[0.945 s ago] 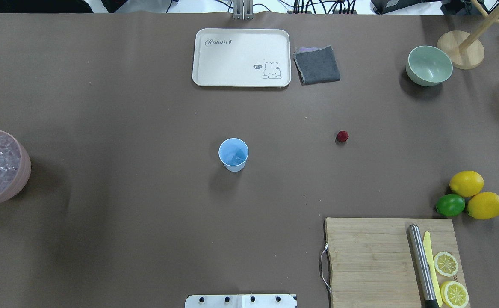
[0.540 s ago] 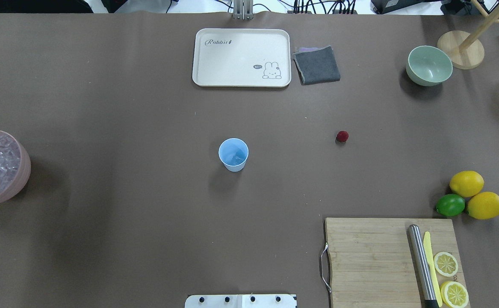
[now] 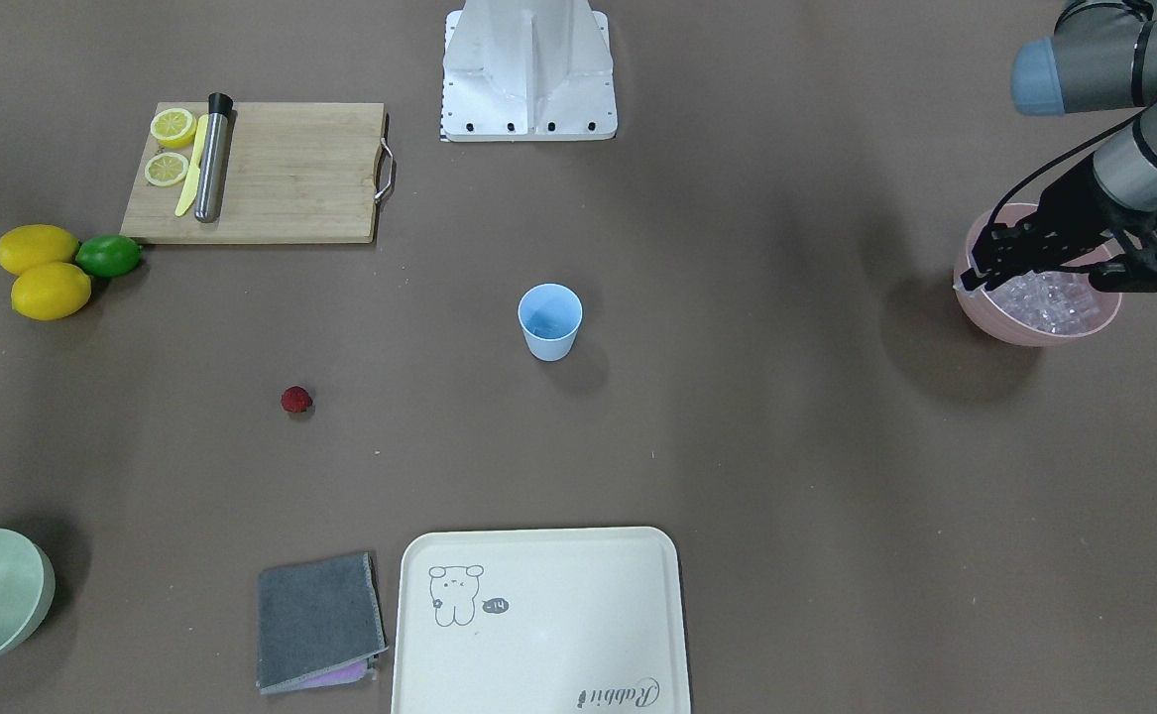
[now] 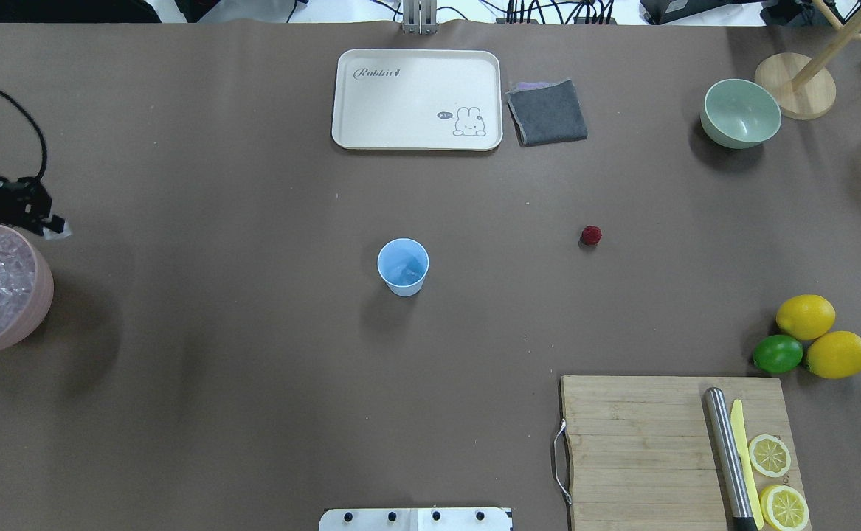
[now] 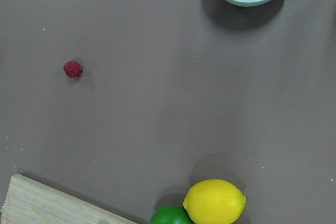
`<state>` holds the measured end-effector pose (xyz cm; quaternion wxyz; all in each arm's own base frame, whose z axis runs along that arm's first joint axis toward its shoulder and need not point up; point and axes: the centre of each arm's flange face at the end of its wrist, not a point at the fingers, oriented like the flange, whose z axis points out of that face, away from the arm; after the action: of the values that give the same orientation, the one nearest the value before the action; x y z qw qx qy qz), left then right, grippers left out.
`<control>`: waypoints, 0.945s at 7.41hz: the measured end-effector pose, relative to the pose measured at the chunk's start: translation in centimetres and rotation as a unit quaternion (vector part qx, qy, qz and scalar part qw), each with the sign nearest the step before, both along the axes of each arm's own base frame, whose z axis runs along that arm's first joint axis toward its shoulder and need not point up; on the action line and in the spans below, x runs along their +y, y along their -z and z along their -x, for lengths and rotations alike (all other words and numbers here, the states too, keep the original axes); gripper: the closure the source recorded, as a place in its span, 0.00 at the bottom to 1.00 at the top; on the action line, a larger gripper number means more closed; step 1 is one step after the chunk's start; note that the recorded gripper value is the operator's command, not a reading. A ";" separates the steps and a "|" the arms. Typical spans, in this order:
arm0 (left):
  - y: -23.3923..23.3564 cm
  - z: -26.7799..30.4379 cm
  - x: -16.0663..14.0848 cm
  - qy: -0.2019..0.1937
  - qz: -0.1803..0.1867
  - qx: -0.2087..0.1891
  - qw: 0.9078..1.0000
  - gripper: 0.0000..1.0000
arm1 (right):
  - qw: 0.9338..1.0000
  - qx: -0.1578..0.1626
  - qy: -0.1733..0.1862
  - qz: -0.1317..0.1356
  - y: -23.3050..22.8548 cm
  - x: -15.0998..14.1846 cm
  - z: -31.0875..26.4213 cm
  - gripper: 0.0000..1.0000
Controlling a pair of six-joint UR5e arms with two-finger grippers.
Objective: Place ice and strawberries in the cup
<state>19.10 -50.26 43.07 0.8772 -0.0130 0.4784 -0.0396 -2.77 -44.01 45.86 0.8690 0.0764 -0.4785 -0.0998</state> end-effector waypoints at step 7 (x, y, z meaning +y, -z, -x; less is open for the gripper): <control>24.4 -25.3 2.3 0.029 0.017 0.003 0.999 1.00 | 0.999 0.028 -0.002 -0.039 3.7 -2.9 2.2 0.00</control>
<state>44.35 -47.93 18.66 0.8738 -0.0143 0.4806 -0.0728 -4.99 -46.87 42.15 0.8785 0.1084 -0.4499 -0.1187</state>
